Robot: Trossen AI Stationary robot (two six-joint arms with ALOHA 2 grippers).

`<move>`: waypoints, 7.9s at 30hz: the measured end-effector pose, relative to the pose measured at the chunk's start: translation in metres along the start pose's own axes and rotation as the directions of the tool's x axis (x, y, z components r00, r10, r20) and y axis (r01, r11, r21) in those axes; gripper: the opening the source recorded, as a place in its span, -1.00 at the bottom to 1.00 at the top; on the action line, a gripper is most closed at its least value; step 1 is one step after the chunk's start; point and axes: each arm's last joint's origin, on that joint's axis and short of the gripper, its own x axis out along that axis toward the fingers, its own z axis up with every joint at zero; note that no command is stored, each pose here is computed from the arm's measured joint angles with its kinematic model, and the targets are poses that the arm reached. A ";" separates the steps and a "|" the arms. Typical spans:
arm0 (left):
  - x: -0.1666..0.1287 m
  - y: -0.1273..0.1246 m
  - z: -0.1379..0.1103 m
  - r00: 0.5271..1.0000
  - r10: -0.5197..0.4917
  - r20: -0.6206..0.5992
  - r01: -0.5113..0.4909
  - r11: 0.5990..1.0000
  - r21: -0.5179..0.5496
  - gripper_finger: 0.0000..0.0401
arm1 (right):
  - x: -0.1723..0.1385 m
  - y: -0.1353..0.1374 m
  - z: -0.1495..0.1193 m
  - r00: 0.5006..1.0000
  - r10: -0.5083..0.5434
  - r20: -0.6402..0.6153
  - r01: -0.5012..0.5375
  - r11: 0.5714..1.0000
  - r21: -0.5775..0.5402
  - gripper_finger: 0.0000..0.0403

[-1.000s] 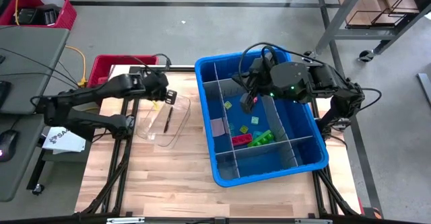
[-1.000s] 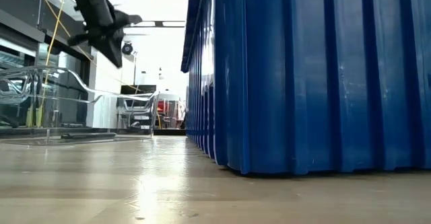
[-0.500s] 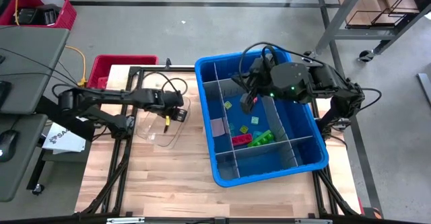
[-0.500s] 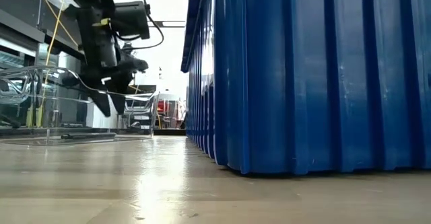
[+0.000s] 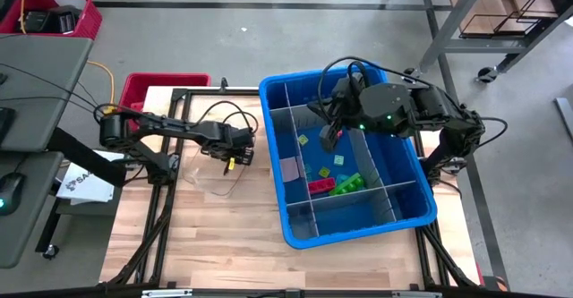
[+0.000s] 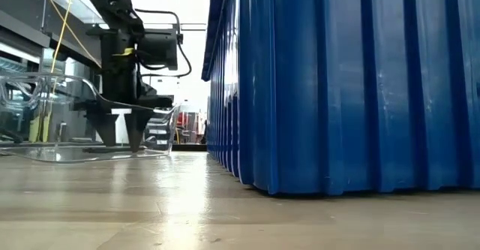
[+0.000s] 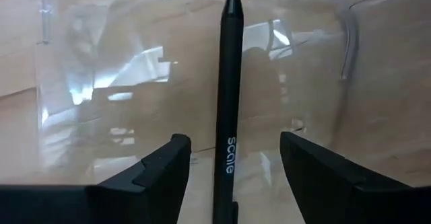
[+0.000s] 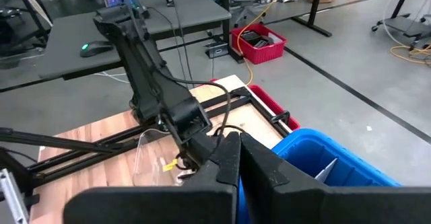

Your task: Sort blocks

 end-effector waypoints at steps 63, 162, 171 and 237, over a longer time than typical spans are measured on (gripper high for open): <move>-0.187 -0.201 0.247 -0.154 -0.685 0.712 0.566 0.529 0.632 -0.95 | -0.047 -0.002 0.044 0.909 0.128 0.397 -0.131 0.991 -0.021 -1.00; -0.044 -0.001 0.026 0.979 -0.178 0.103 -0.068 0.196 0.978 -1.00 | -0.052 -0.016 0.043 0.928 0.080 0.364 -0.060 0.996 -0.066 -1.00; -0.067 0.015 0.042 0.969 -0.186 0.161 -0.101 0.295 0.950 -1.00 | -0.052 -0.016 0.042 0.929 0.079 0.361 -0.051 0.995 -0.086 -1.00; -0.132 0.056 -0.031 0.876 -0.469 0.114 0.284 0.693 0.663 -1.00 | -0.012 -0.136 -0.229 0.387 -0.230 -0.893 0.856 0.448 0.256 -1.00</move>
